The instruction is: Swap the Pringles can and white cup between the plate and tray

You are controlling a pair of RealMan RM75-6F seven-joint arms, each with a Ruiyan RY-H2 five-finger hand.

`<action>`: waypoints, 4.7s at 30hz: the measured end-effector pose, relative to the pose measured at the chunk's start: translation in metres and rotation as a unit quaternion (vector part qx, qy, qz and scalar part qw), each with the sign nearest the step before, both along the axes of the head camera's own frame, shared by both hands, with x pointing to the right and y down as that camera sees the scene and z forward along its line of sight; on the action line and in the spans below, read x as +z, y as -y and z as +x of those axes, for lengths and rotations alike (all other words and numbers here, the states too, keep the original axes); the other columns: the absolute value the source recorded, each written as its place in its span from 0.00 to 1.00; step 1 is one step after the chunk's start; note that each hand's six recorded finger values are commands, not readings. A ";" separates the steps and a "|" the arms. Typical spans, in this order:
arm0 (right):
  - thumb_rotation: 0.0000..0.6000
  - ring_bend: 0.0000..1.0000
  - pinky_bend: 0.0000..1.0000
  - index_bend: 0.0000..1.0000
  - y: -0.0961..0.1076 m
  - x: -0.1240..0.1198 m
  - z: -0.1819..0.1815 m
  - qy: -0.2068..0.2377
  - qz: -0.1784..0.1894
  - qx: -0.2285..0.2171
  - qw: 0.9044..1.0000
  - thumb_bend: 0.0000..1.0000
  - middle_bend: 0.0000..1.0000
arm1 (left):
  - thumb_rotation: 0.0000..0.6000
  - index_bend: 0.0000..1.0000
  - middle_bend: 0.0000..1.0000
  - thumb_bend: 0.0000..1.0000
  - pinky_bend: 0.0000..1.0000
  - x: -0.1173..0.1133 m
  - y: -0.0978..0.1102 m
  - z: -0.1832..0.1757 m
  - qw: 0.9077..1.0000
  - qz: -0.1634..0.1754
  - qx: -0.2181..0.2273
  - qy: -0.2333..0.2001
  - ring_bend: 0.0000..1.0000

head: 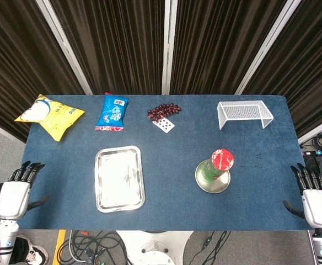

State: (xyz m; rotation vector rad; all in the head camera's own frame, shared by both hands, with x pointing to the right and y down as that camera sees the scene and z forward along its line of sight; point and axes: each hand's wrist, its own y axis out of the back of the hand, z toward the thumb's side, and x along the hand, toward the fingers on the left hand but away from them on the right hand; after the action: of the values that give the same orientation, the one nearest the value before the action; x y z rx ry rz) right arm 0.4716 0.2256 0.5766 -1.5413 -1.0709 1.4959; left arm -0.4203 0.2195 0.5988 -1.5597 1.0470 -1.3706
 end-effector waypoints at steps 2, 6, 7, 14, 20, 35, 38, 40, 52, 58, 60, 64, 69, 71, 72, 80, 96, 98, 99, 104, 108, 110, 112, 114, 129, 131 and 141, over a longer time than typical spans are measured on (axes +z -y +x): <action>1.00 0.00 0.00 0.00 0.000 0.000 -0.001 0.001 0.001 -0.002 1.000 0.10 0.00 | 1.00 0.18 0.17 0.05 0.24 0.000 0.000 0.001 1.000 -0.001 0.001 0.000 0.10; 1.00 0.00 0.00 0.00 0.003 -0.001 -0.005 0.008 0.008 -0.011 1.000 0.10 0.00 | 1.00 0.18 0.17 0.05 0.24 0.001 -0.001 0.001 1.000 -0.003 0.001 0.000 0.10; 1.00 0.00 0.00 0.00 0.003 -0.002 -0.006 0.008 0.009 -0.012 1.000 0.10 0.00 | 1.00 0.18 0.17 0.05 0.24 0.001 -0.001 0.001 1.000 -0.004 0.001 -0.001 0.10; 1.00 0.00 0.00 0.00 0.014 -0.013 -0.020 0.022 0.022 -0.028 0.999 0.10 0.00 | 1.00 0.18 0.17 0.05 0.24 0.001 0.001 0.000 1.000 -0.005 0.004 -0.003 0.10; 1.00 0.00 0.00 0.00 0.037 -0.029 -0.050 0.043 0.044 -0.066 0.996 0.09 0.00 | 1.00 0.18 0.17 0.05 0.24 0.002 -0.002 0.001 1.000 -0.009 0.005 -0.007 0.10; 1.00 0.00 0.09 0.00 0.105 -0.019 -0.158 0.077 -0.020 -0.171 0.982 0.07 0.00 | 1.00 0.18 0.17 0.05 0.24 0.010 -0.007 -0.008 1.000 -0.017 -0.008 -0.012 0.10; 1.00 0.00 0.13 0.00 0.114 -0.012 -0.173 0.074 -0.035 -0.178 0.981 0.07 0.00 | 1.00 0.18 0.17 0.05 0.24 0.010 -0.007 -0.009 1.000 -0.018 -0.009 -0.013 0.10; 1.00 0.00 0.18 0.00 0.119 -0.007 -0.183 0.074 -0.043 -0.185 0.979 0.07 0.02 | 1.00 0.18 0.17 0.05 0.24 0.010 -0.007 -0.010 1.000 -0.017 -0.010 -0.015 0.10; 1.00 0.26 0.50 0.17 0.124 0.005 -0.209 0.073 -0.064 -0.203 0.974 0.13 0.24 | 1.00 0.18 0.17 0.05 0.24 0.010 -0.007 -0.011 1.000 -0.020 -0.012 -0.021 0.10; 1.00 0.34 0.57 0.33 0.125 0.005 -0.208 0.071 -0.064 -0.200 0.975 0.17 0.35 | 1.00 0.18 0.17 0.05 0.24 0.009 -0.008 -0.012 0.999 -0.021 -0.013 -0.023 0.10; 1.00 0.35 0.57 0.35 0.126 0.004 -0.207 0.070 -0.063 -0.199 0.975 0.17 0.36 | 1.00 0.18 0.17 0.05 0.24 0.009 -0.008 -0.013 0.999 -0.021 -0.013 -0.023 0.10; 1.00 0.37 0.58 0.37 0.129 -0.005 -0.208 0.074 -0.052 -0.199 0.976 0.18 0.38 | 1.00 0.18 0.17 0.05 0.24 0.005 -0.006 -0.012 1.000 -0.015 -0.011 -0.024 0.10; 1.00 0.38 0.58 0.38 0.142 -0.029 -0.218 0.091 -0.021 -0.210 0.973 0.18 0.39 | 1.00 0.18 0.17 0.05 0.24 0.004 -0.006 -0.010 1.000 -0.014 -0.009 -0.024 0.10; 1.00 0.39 0.58 0.38 0.148 -0.036 -0.226 0.099 -0.011 -0.217 0.971 0.18 0.39 | 1.00 0.18 0.17 0.05 0.24 0.004 -0.006 -0.010 1.000 -0.014 -0.011 -0.024 0.10; 1.00 0.39 0.58 0.38 0.153 -0.040 -0.232 0.104 -0.004 -0.223 0.969 0.18 0.39 | 1.00 0.18 0.17 0.05 0.24 0.005 -0.006 -0.011 1.000 -0.015 -0.012 -0.024 0.10; 1.00 0.39 0.58 0.38 0.176 -0.029 -0.279 0.141 -0.007 -0.249 0.958 0.18 0.39 | 1.00 0.18 0.17 0.05 0.21 0.007 -0.010 -0.014 0.999 -0.020 -0.016 -0.021 0.10; 1.00 0.39 0.55 0.37 0.194 0.033 -0.365 0.186 -0.051 -0.261 0.946 0.18 0.39 | 1.00 0.18 0.17 0.05 0.21 0.013 -0.013 -0.020 0.999 -0.030 -0.020 -0.020 0.10; 1.00 0.39 0.54 0.37 0.194 0.035 -0.370 0.187 -0.050 -0.265 0.945 0.18 0.39 | 1.00 0.18 0.17 0.05 0.21 0.013 -0.013 -0.020 0.999 -0.030 -0.020 -0.020 0.10; 1.00 0.39 0.54 0.36 0.194 0.037 -0.371 0.186 -0.050 -0.266 0.944 0.18 0.39 | 1.00 0.18 0.17 0.05 0.21 0.013 -0.013 -0.020 0.999 -0.030 -0.021 -0.020 0.10; 1.00 0.33 0.48 0.31 0.192 0.040 -0.374 0.186 -0.047 -0.271 0.943 0.18 0.35 | 1.00 0.18 0.17 0.05 0.21 0.014 -0.014 -0.020 0.999 -0.032 -0.019 -0.020 0.10; 1.00 0.14 0.31 0.15 0.191 0.042 -0.373 0.184 -0.053 -0.274 0.943 0.11 0.23 | 1.00 0.18 0.17 0.05 0.21 0.015 -0.014 -0.020 0.999 -0.032 -0.019 -0.020 0.10; 1.00 0.06 0.22 0.07 0.191 0.043 -0.372 0.181 -0.059 -0.275 0.942 0.08 0.17 | 1.00 0.18 0.17 0.05 0.21 0.016 -0.015 -0.021 0.999 -0.034 -0.021 -0.019 0.10; 1.00 0.01 0.14 0.01 0.190 0.044 -0.370 0.179 -0.066 -0.275 0.942 0.05 0.10 | 1.00 0.18 0.17 0.05 0.21 0.016 -0.015 -0.021 0.999 -0.034 -0.021 -0.018 0.10; 1.00 0.00 0.11 0.00 0.190 0.044 -0.368 0.175 -0.074 -0.275 0.942 0.02 0.06 | 1.00 0.18 0.17 0.05 0.21 0.015 -0.014 -0.021 0.999 -0.033 -0.020 -0.018 0.10; 1.00 0.00 0.06 0.00 0.193 -0.001 -0.334 0.179 -0.022 -0.263 0.948 0.00 0.03 | 1.00 0.18 0.17 0.05 0.21 0.016 -0.005 -0.005 0.999 -0.034 0.005 -0.027 0.10; 1.00 0.00 0.05 0.00 0.193 -0.012 -0.318 0.171 -0.007 -0.255 0.952 0.00 0.03 | 1.00 0.18 0.17 0.05 0.21 0.019 -0.001 0.005 0.999 -0.038 0.020 -0.032 0.10; 1.00 0.00 0.05 0.00 0.170 -0.037 -0.199 0.131 0.034 -0.165 0.977 0.00 0.01 | 1.00 0.18 0.17 0.05 0.28 0.025 0.034 0.059 0.992 -0.045 0.075 -0.088 0.10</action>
State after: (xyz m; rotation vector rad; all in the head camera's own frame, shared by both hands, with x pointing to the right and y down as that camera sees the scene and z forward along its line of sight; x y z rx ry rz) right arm 0.2728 0.0556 0.5394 -1.8001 -0.9420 1.0431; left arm -0.3611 0.1854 0.6242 -1.8153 0.9606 -1.2099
